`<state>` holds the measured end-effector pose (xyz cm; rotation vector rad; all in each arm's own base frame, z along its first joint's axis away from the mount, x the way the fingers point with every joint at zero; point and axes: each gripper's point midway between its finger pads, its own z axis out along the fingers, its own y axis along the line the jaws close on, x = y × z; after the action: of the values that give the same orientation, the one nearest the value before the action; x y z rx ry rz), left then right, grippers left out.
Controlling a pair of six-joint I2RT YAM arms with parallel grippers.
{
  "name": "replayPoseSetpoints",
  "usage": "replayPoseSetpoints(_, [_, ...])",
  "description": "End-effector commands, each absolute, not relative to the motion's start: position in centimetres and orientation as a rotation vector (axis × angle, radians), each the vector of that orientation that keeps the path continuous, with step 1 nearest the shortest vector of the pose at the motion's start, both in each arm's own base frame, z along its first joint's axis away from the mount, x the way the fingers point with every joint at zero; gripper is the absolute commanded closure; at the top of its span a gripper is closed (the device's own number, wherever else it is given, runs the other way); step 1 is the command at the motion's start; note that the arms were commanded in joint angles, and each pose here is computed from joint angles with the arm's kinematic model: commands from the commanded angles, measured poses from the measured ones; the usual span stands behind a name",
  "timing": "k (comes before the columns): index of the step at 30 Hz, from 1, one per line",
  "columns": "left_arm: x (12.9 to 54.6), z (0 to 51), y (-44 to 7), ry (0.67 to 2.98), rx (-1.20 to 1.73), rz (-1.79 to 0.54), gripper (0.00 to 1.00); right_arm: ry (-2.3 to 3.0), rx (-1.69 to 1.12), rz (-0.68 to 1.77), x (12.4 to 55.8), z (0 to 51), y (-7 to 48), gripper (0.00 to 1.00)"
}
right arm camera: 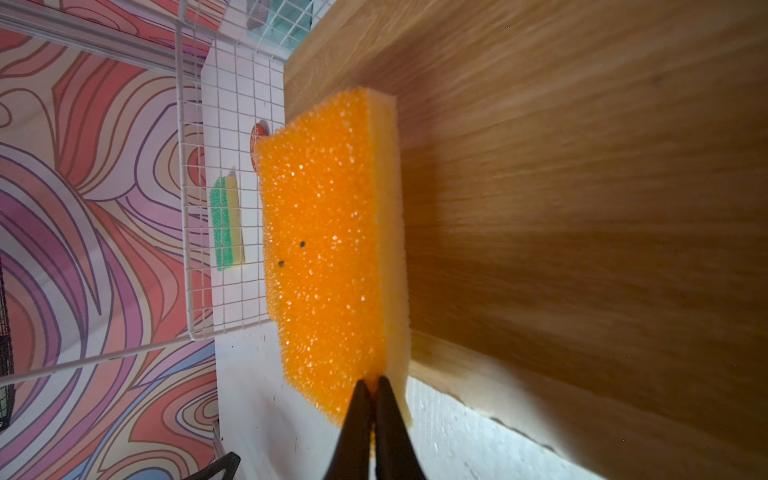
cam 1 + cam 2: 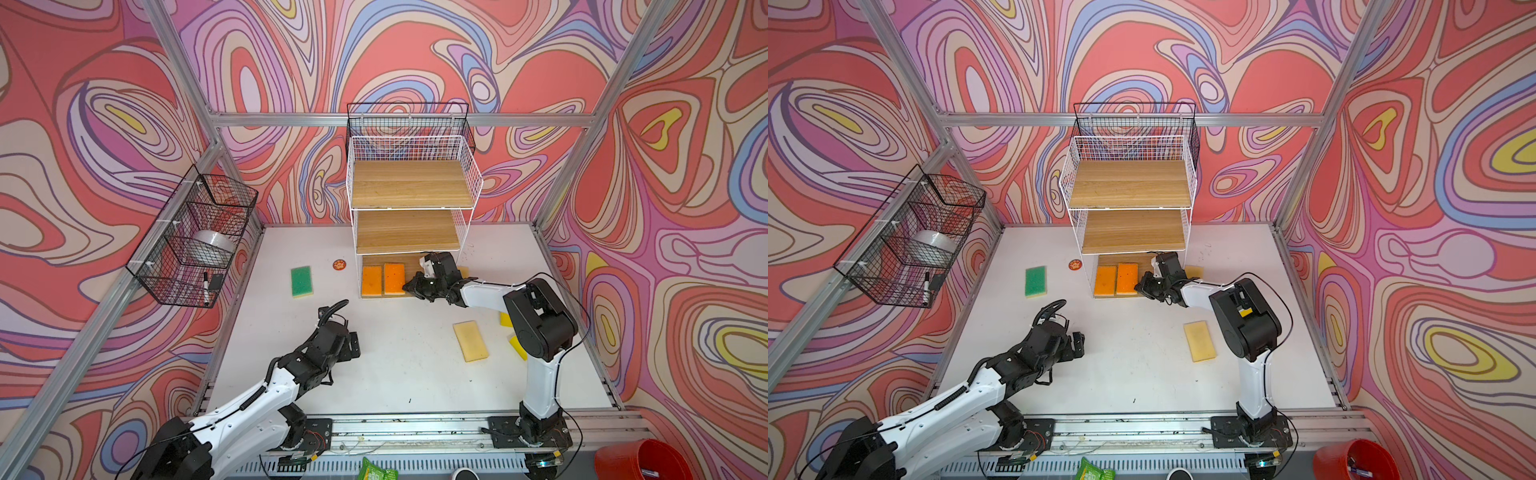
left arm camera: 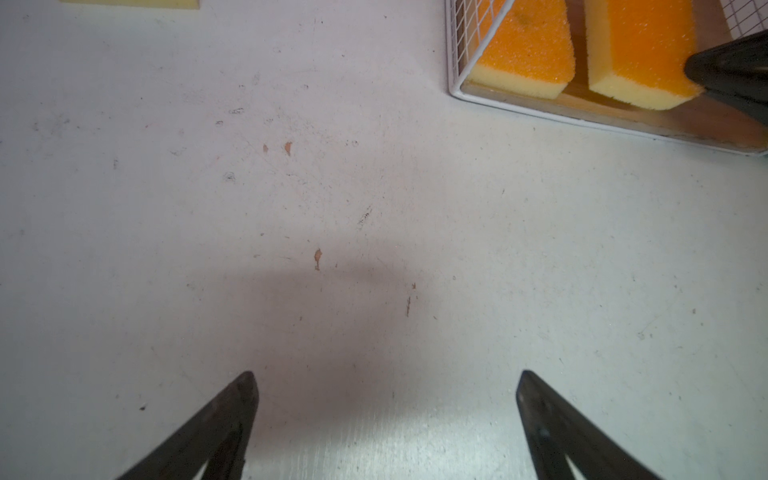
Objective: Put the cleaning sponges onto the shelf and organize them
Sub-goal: 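Lower orange sponge beside the first one and open right gripper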
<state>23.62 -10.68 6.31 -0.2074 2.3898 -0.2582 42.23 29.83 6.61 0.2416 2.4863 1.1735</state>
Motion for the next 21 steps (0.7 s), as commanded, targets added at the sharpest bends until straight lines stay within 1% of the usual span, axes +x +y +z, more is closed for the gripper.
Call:
replayPoseSetpoints(1, [23.54,5.99,-10.60,2.395,-0.198,-0.253,0.02,2.492,0.247,1.162,42.82,5.65,29.83,1.00])
replayPoseSetpoints(21, [23.45,6.00,-10.54,2.395,-0.200,-0.254,0.02,2.493,0.246,1.194,43.35,4.67,30.52,1.00])
